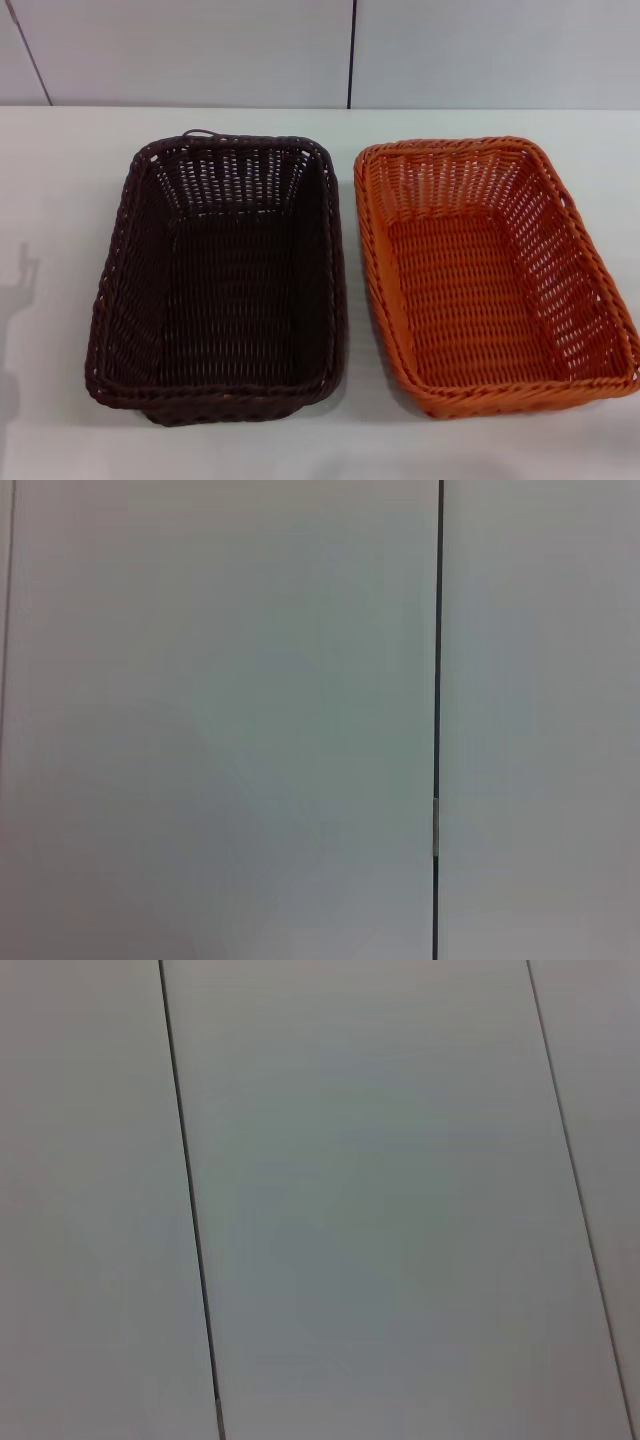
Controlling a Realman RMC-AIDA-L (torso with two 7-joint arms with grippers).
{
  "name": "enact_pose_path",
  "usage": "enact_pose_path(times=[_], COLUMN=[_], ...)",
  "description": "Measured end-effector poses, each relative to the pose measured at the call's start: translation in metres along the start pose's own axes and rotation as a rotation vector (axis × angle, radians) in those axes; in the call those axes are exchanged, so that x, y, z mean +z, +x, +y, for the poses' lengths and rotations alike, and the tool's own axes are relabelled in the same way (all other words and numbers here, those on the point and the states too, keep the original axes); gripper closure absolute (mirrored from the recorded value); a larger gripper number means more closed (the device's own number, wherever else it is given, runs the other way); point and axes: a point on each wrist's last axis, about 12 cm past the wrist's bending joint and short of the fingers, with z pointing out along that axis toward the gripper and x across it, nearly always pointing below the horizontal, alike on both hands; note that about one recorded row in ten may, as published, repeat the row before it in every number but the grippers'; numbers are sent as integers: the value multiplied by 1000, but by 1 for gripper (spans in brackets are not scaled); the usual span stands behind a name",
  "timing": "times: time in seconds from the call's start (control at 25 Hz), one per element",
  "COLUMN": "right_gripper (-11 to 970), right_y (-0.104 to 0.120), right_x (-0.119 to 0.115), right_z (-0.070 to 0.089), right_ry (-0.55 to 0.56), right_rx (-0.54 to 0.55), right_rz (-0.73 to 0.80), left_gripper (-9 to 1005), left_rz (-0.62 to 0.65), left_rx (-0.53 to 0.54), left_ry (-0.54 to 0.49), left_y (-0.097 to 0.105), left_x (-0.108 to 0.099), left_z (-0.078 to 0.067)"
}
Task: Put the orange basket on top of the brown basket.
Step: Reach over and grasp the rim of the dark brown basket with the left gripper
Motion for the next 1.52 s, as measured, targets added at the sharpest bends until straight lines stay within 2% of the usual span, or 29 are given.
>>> enact_pose_path(times=[0.36, 0.6, 0.64, 0.68, 0.8, 0.88, 0.92, 0.96, 1.2, 1.28, 1.44, 1.48, 1.52], right_gripper=[130, 130, 130, 130, 130, 130, 130, 130, 130, 130, 130, 130, 130], right_y=[0, -2, -2, -2, -2, -2, -2, -2, 0, 0, 0, 0, 0], right_x=[0, 2, 2, 2, 2, 2, 2, 2, 2, 3, 4, 4, 4], right_z=[1, 5, 6, 6, 6, 5, 5, 5, 5, 5, 5, 5, 5], right_ry=[-3, -16, -18, -19, -19, -18, -18, -18, -19, -21, -21, -23, -23], right_rx=[3, 12, 13, 13, 12, 10, 10, 10, 7, 7, 3, 4, 4], right_rz=[-2, -7, -8, -7, -7, -6, -6, -4, 3, 2, 4, 5, 5], left_gripper=[237, 241, 242, 242, 245, 246, 247, 247, 252, 253, 256, 257, 258], left_rz=[2, -18, -26, -15, 1, 147, 147, 188, 423, 457, 457, 599, 599], left_rx=[-2, -26, -27, -23, -19, -5, -5, -2, 18, 41, 41, 74, 74], left_ry=[10, 52, 64, 100, 118, 222, 222, 249, 357, 392, 392, 499, 499], left_y=[0, -10, -15, -30, -38, -73, -73, -85, -134, -140, -140, -154, -154], left_x=[1, 13, 19, 36, 44, 71, 71, 75, 75, 71, 71, 59, 59], left_z=[-2, -12, -15, -21, -22, -32, -32, -35, -41, -42, -42, -47, -47])
